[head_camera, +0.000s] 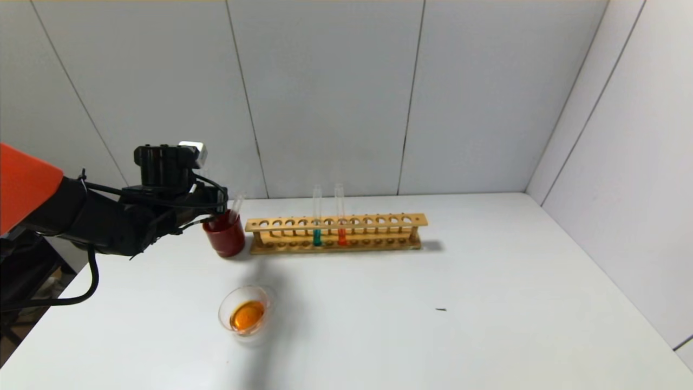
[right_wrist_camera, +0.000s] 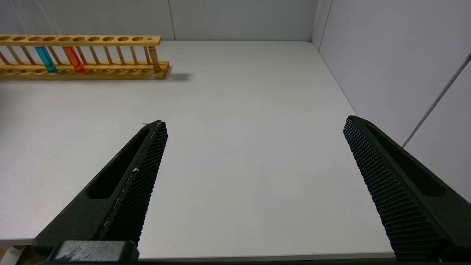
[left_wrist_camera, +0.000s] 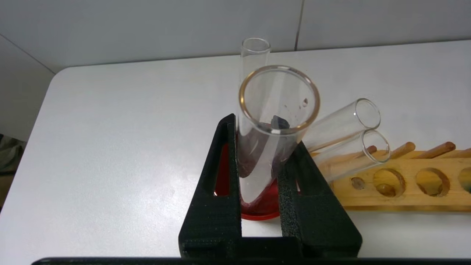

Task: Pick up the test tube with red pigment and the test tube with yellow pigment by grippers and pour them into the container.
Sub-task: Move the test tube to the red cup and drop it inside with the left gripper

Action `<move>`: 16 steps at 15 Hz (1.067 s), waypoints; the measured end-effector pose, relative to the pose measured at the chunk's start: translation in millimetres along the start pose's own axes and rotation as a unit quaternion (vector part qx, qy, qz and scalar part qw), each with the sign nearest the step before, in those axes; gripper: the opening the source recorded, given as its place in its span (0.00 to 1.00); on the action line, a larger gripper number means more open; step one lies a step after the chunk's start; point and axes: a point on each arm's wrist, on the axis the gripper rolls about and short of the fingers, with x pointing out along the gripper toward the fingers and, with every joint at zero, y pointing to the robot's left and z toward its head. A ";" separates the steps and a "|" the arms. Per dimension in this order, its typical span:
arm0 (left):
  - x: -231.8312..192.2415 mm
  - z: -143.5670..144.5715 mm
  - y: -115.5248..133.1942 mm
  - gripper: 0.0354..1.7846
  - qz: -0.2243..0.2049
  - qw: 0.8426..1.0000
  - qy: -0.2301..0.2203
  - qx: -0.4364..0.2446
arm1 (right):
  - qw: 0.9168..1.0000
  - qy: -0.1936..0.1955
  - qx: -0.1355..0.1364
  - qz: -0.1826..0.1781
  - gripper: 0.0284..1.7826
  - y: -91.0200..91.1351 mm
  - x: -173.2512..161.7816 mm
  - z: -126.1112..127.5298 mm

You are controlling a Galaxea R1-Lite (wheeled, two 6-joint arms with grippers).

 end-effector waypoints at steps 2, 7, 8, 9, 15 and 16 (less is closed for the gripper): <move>2.6 -1.1 1.2 0.17 0.002 1.000 -0.015 -0.007 | 1.000 0.000 0.000 0.000 0.98 0.0 0.0 0.0; 16.4 -14.8 -0.6 0.17 0.002 1.000 -0.012 -0.008 | 1.000 0.000 0.000 0.000 0.98 0.0 0.0 0.0; 17.9 -16.9 -1.1 0.17 0.002 1.000 -0.009 -0.007 | 1.000 0.000 0.000 0.000 0.98 0.0 0.0 0.0; 18.9 -18.4 -1.5 0.17 0.002 1.000 -0.007 -0.006 | 1.000 0.000 0.000 0.000 0.98 0.0 0.0 0.0; 22.2 -23.2 -2.0 0.19 0.001 1.000 0.000 -0.005 | 1.000 0.000 0.000 0.000 0.98 0.0 0.0 0.0; 22.5 -22.9 -2.0 0.21 0.001 1.000 -0.001 -0.006 | 1.000 0.000 0.000 0.000 0.98 0.0 0.0 0.0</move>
